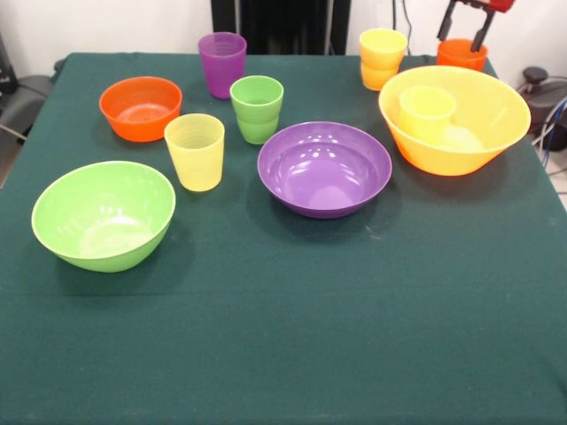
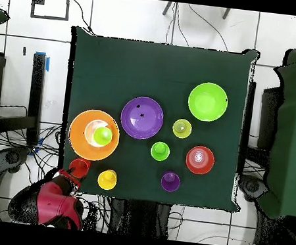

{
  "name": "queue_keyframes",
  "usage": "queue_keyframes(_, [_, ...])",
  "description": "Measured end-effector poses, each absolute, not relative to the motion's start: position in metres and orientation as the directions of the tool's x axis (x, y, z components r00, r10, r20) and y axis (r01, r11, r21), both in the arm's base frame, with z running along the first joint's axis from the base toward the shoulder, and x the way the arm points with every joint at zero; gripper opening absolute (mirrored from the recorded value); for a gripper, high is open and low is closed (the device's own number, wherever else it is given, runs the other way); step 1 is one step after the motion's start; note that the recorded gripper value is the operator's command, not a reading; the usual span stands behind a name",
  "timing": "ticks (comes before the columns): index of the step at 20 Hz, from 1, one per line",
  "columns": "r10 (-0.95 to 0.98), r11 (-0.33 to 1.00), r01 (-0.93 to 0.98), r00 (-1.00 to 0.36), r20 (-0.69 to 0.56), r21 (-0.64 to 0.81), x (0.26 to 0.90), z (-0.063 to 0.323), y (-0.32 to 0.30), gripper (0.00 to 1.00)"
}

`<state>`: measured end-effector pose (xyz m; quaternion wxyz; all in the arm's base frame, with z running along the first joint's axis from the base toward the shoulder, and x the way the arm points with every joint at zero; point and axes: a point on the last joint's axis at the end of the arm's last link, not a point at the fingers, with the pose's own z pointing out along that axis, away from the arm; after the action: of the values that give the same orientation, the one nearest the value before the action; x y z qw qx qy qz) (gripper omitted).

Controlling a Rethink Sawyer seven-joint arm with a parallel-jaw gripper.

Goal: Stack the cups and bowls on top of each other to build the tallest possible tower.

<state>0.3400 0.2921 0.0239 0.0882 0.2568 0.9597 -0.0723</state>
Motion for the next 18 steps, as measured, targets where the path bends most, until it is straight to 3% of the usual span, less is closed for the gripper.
queue_keyframes(18, [0.495,0.83,0.538,-0.831,-0.253,-0.145,0.327,0.011,0.291,1.0])
